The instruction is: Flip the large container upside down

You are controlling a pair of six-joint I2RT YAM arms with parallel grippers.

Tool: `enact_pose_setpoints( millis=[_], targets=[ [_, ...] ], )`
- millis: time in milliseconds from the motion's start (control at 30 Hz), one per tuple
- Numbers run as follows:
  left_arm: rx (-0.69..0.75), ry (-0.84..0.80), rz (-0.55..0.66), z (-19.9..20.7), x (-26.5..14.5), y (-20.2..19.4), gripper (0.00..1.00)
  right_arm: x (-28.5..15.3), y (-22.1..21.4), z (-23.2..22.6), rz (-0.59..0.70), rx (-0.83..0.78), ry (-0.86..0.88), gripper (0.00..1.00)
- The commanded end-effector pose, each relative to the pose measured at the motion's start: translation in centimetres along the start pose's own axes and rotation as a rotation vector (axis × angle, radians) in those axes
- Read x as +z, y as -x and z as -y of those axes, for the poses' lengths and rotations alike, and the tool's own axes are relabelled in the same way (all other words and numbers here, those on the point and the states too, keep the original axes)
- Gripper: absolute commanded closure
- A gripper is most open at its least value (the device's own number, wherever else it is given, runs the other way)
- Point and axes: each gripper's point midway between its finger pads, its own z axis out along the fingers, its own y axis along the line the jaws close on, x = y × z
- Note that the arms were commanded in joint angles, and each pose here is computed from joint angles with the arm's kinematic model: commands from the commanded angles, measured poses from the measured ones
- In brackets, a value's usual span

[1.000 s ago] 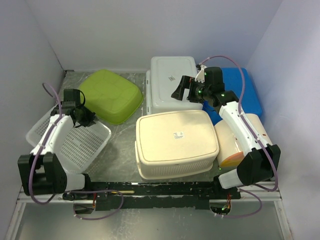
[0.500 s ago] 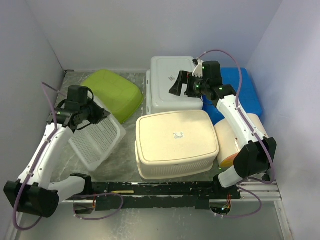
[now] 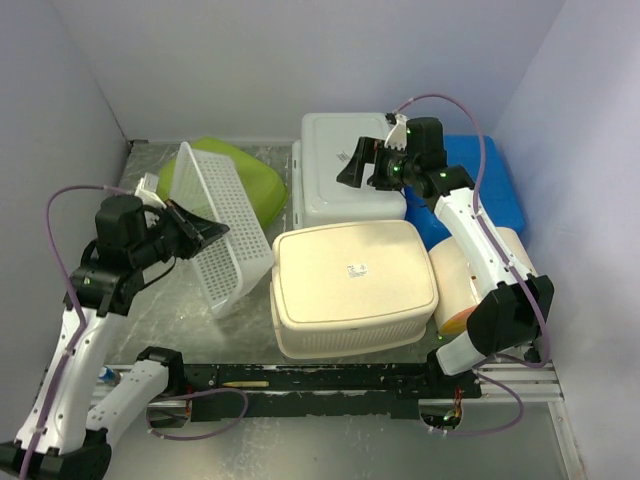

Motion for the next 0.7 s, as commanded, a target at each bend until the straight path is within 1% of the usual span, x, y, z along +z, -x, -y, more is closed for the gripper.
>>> enact_pose_setpoints(
  millis=[0, 100, 200, 333, 400, 500, 567, 667],
  targets=[
    [0.173, -0.270, -0.024, 3.4, -1.8, -1.6, 0.93, 0.0, 1.4, -1.8, 0.020, -0.032, 0.079, 0.00],
    [0.168, -0.301, -0.033, 2.9, -2.7, -2.8, 0.93, -0.4, 2.2, -4.2, 0.025, -0.026, 0.190, 0.00],
    [0.142, -0.302, -0.038, 2.2, -3.2, -3.6, 0.93, -0.6, 2.5, -7.7, 0.039, -0.020, 0.337, 0.00],
    [0.097, -0.281, -0.107, 0.7, -2.7, -5.2, 0.93, 0.9, 0.8, -13.3, 0.012, -0.052, 0.460, 0.00],
    [0.077, -0.251, -0.141, -0.3, -2.2, -5.8, 0.93, 2.1, -0.9, -15.9, -0.034, -0.052, 0.507, 0.00],
    [0.069, -0.216, -0.197, -1.4, -1.6, -6.6, 0.93, 3.8, -2.5, -17.3, -0.080, 0.004, 0.537, 0.00],
    [0.087, -0.184, -0.226, -2.2, -1.2, -7.0, 0.93, 4.0, -3.3, -18.2, -0.089, 0.052, 0.583, 0.00],
    [0.105, -0.109, -0.261, -3.9, -0.6, -7.3, 0.93, 4.1, -4.6, -20.0, -0.099, 0.071, 0.625, 0.00]
  ],
)
